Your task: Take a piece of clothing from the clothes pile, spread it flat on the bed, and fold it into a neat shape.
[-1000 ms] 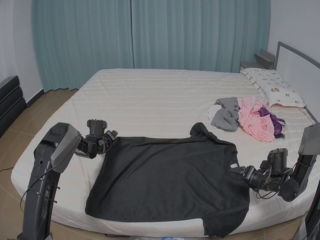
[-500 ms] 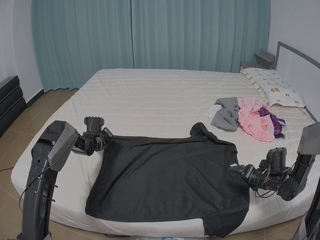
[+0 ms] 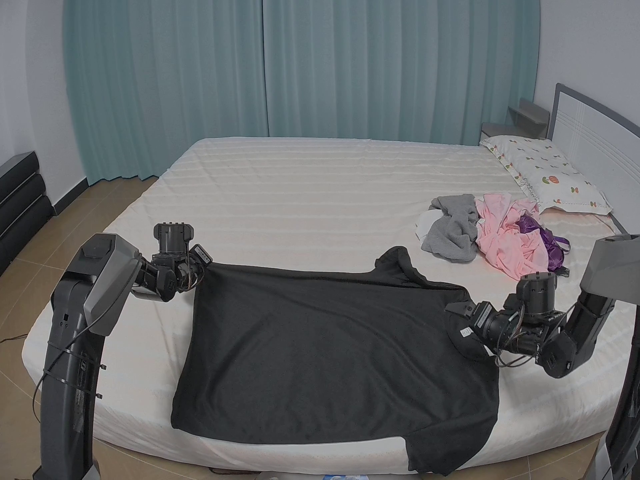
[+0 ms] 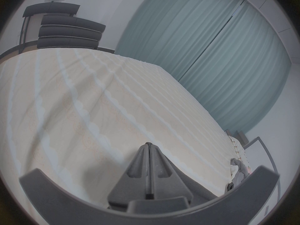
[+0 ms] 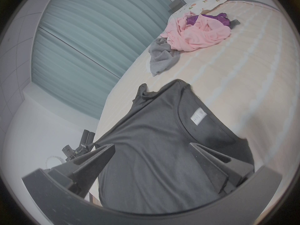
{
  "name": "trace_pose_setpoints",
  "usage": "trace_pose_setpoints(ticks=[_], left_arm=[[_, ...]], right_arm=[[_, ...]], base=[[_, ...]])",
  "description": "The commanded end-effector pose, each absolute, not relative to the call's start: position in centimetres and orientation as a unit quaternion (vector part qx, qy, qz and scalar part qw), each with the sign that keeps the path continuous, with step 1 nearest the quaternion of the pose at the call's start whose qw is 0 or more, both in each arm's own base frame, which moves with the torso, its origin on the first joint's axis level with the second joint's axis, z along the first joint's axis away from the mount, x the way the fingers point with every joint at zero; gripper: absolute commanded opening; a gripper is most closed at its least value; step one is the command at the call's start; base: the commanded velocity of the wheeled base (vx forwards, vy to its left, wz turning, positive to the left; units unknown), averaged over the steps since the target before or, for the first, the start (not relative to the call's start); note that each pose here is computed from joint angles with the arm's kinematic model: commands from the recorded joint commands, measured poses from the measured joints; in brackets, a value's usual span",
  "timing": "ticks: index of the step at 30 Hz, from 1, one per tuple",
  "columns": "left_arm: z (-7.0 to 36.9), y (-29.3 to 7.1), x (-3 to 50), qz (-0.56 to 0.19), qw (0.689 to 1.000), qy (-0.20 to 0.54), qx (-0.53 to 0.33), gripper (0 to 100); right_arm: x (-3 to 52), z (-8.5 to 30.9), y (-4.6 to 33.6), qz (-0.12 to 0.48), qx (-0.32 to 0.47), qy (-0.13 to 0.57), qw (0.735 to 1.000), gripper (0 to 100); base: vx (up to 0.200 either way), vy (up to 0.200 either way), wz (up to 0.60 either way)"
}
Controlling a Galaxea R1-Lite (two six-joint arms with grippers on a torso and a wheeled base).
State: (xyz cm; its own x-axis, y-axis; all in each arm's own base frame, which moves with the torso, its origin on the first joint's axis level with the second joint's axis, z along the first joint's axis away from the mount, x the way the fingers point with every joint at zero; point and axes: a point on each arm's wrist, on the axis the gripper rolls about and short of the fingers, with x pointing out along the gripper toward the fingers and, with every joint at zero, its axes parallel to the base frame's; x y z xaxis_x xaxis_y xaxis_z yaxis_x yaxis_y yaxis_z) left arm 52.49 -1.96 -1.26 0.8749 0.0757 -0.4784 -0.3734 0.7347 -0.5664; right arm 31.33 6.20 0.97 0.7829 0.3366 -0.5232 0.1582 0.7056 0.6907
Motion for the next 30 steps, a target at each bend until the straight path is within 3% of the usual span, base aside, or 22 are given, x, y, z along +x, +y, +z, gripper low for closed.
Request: trace_pose_setpoints(ticks=[1,11,30], left_arm=[[-0.3,-1.8,52.3,0.133,0.909,0.208,-0.336,0],[-0.4,-1.9,52.1,0.139,0.908,0.211,-0.334,0],[-0.2,-2.3,51.4,0.139,0.906,0.22,-0.335,0]], right_arm=[[37.2,-0.3,7.3,0.046,0.377,0.331,0.864,100],[43.2,-1.6,8.6,0.049,0.344,0.337,0.875,100],[45.8,-2.4,13.1,0.068,0.324,0.331,0.884,100]], base=[[0.0,0.0,0.0],[0.0,0.0,0.0],[0.0,0.0,0.0]])
